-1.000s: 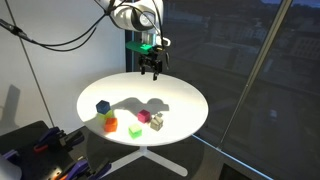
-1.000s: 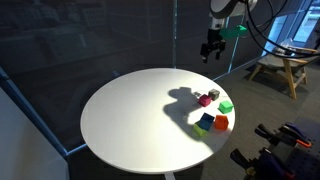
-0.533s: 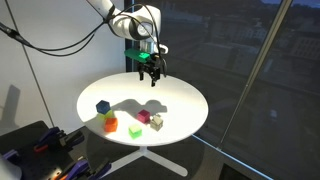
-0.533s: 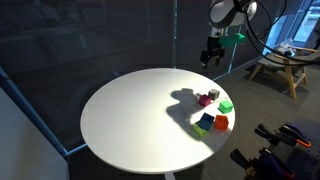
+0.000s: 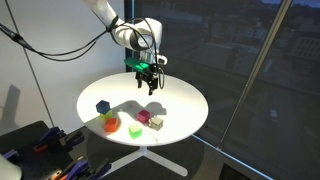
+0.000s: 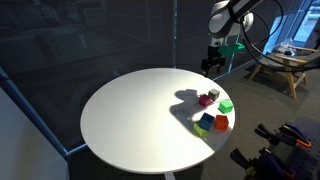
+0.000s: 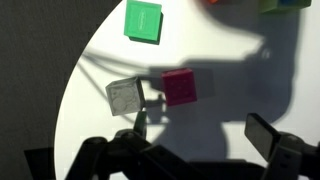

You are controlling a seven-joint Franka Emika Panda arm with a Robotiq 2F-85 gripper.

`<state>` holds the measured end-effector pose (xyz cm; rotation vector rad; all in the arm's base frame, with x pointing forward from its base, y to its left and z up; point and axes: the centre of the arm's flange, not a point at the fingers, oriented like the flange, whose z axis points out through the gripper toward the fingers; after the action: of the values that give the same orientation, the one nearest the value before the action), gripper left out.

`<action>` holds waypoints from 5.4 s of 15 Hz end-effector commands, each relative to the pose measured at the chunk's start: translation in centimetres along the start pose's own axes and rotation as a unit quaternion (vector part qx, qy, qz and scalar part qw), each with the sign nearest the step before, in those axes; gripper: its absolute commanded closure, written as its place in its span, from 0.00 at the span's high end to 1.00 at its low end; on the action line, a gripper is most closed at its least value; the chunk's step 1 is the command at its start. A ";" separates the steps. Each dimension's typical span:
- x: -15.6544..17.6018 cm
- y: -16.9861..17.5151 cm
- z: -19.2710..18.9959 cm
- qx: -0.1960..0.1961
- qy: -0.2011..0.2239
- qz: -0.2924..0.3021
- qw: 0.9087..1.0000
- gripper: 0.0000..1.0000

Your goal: Pick up the pink block and put it on the blue block

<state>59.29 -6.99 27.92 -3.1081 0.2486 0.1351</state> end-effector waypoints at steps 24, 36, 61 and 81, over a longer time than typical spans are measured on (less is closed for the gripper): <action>-1.1 -0.4 10.4 -0.011 0.051 -0.009 0.999 1.00; -0.9 -0.3 11.5 -0.014 0.047 -0.007 0.999 1.00; 1.7 -0.8 16.0 -0.025 0.061 -0.052 0.996 1.00; 1.1 0.0 12.3 -0.038 0.014 -0.044 0.998 0.28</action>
<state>59.30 -6.72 12.80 -3.1763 0.1327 0.0887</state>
